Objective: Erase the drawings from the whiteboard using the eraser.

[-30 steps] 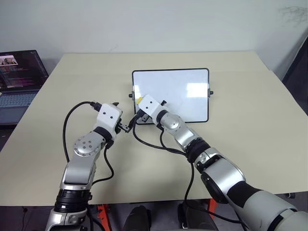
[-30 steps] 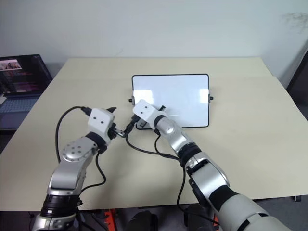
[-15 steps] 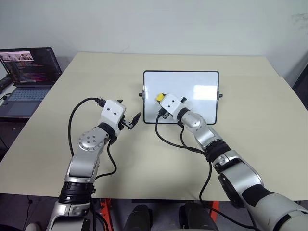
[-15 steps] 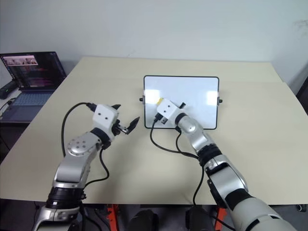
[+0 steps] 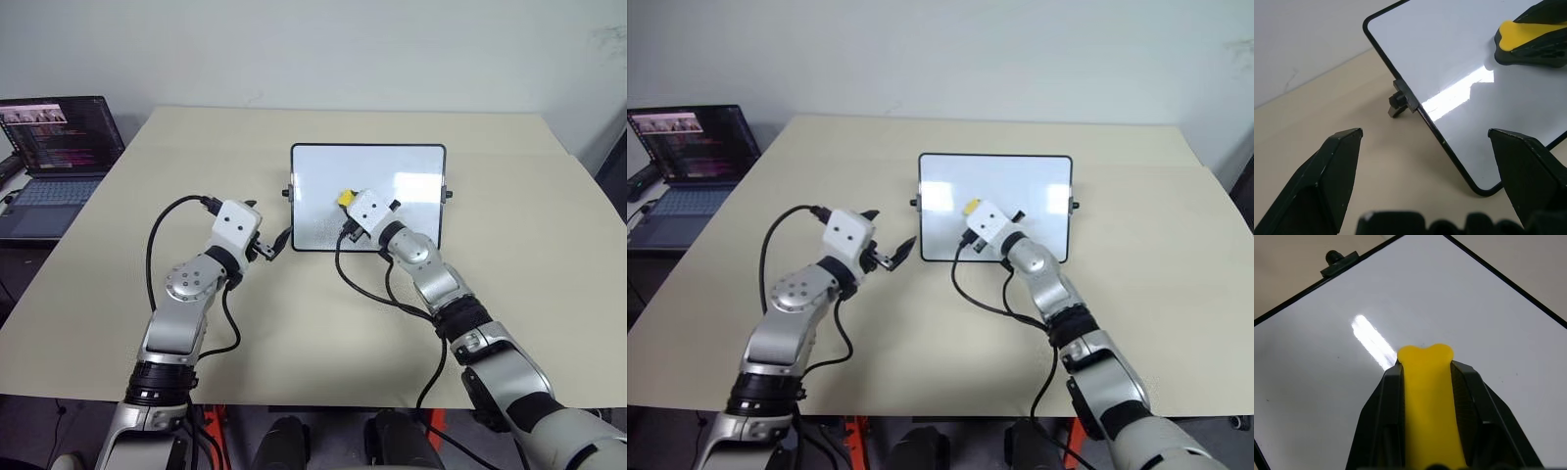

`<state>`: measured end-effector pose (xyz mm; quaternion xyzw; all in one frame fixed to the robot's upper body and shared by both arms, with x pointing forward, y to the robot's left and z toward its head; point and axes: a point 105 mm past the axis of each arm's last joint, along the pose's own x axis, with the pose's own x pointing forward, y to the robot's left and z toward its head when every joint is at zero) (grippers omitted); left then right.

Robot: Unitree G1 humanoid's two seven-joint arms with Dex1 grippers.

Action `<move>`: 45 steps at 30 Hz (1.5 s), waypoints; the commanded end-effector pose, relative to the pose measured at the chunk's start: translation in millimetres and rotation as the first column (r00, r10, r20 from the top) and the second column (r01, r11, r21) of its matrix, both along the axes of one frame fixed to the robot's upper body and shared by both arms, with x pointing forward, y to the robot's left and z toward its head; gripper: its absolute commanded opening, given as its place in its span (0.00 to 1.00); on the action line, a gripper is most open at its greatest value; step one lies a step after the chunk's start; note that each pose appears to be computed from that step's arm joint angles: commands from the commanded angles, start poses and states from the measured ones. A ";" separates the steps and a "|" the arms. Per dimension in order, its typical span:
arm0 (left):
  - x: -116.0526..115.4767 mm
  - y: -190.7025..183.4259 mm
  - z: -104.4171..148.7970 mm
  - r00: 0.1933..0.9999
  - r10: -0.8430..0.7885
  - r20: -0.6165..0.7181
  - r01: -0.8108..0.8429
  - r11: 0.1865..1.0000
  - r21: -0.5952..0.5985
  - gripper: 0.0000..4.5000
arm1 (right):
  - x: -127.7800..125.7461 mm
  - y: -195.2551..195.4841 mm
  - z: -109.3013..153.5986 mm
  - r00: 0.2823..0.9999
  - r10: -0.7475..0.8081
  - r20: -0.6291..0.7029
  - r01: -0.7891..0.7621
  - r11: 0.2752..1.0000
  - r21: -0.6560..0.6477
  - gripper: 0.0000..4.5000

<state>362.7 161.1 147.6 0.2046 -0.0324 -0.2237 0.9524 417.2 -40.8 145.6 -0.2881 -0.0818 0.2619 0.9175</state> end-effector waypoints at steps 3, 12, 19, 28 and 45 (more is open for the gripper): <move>-7.8 -20.1 27.3 0.992 -0.107 0.065 0.109 0.994 -0.026 1.00 | -14.3 -12.0 30.5 0.997 0.000 -0.075 0.015 0.981 0.192 0.24; -25.5 -46.1 43.2 0.965 -0.261 0.027 0.262 0.955 -0.138 1.00 | -33.1 -62.5 47.4 0.977 -0.097 -0.191 0.149 0.949 0.279 0.24; -39.7 -70.9 38.1 0.911 -0.410 -0.047 0.384 0.884 -0.266 1.00 | -45.8 -94.8 45.2 0.946 -0.184 -0.268 0.264 0.916 0.302 0.24; -56.5 -96.1 28.3 0.781 -0.609 -0.137 0.541 0.770 -0.338 1.00 | -53.1 -148.9 42.1 0.884 -0.351 -0.308 0.442 0.842 0.310 0.24; -63.9 -106.6 -0.7 0.699 -0.680 -0.221 0.653 0.733 -0.192 1.00 | -51.3 -186.5 7.8 0.803 -0.470 -0.366 0.578 0.763 0.289 0.24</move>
